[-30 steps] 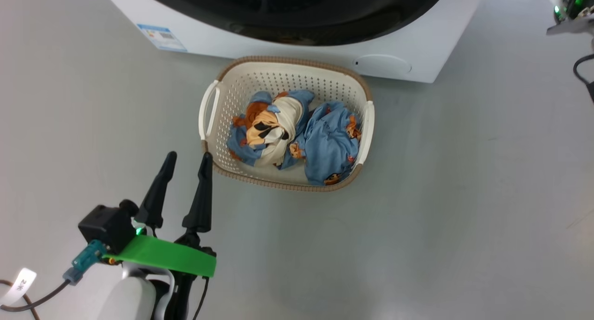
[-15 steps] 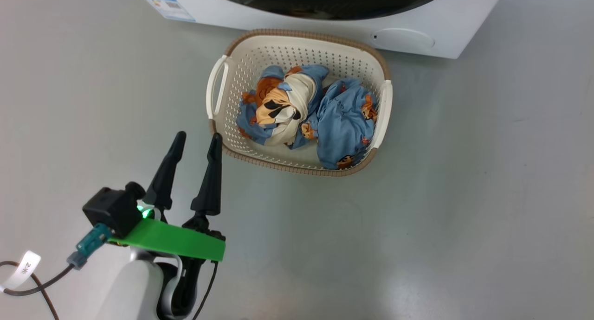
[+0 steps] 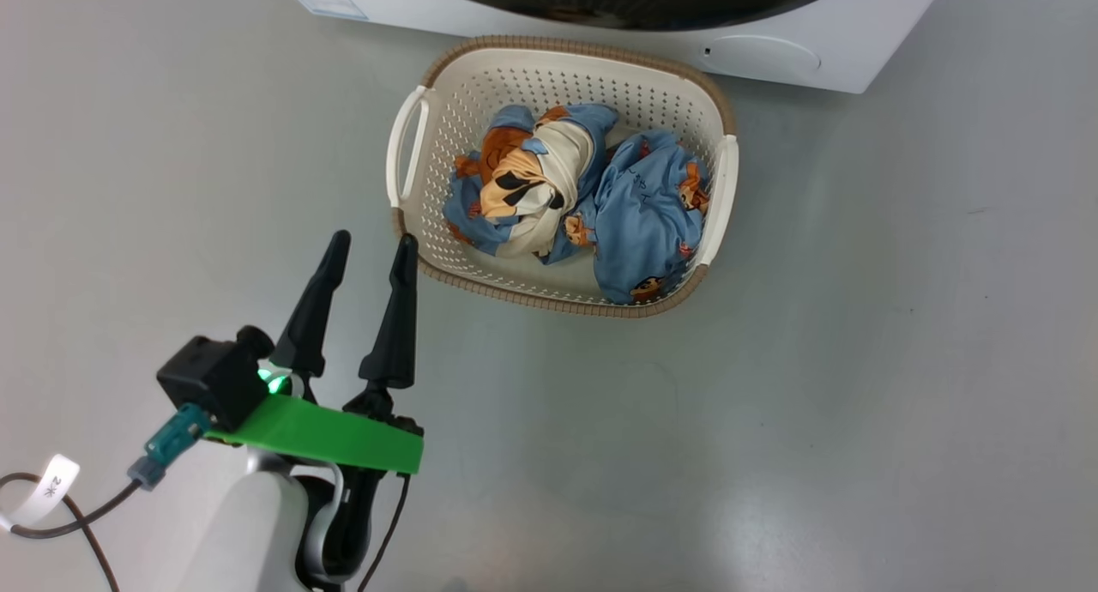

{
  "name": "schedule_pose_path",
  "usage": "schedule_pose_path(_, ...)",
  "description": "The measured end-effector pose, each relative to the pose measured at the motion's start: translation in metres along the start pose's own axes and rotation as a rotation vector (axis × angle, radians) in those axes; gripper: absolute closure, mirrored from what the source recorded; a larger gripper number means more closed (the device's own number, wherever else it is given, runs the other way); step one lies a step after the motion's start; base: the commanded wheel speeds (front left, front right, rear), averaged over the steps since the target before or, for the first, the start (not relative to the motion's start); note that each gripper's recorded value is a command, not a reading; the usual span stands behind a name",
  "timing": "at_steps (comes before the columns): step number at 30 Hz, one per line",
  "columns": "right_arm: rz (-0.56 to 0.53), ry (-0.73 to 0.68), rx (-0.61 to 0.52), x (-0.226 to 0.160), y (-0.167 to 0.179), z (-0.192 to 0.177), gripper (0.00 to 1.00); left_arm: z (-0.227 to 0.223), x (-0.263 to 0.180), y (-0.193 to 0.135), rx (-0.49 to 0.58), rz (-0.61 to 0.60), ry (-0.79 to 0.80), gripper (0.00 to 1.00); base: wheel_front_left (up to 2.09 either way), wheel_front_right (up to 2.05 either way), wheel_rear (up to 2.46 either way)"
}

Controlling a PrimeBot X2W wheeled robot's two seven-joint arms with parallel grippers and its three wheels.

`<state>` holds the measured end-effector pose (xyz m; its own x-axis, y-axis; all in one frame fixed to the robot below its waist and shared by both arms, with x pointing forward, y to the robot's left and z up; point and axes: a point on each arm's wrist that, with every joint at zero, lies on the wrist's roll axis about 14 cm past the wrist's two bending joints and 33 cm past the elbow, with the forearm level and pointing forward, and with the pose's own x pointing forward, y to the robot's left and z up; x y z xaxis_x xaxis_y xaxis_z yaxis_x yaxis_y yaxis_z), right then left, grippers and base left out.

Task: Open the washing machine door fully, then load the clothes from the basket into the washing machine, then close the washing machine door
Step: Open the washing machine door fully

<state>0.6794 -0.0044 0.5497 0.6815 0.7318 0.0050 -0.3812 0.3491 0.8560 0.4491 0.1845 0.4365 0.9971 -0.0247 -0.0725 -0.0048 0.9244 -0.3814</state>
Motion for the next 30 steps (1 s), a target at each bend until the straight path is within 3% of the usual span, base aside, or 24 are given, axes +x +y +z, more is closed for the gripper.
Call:
schedule_pose_path(16, 0.007, 0.132, -0.04, -0.024, 0.024, -0.042, 1.0, 0.021, -0.005, -0.012, 0.001, -0.035, -0.051, 0.0, 0.0, 0.0, 0.0)
schedule_pose_path(30, 0.073, 0.262, -0.052, -0.055, 0.066, -0.095, 1.0, 0.033, -0.027, -0.018, 0.001, -0.046, -0.073, 0.0, 0.0, 0.0, 0.0)
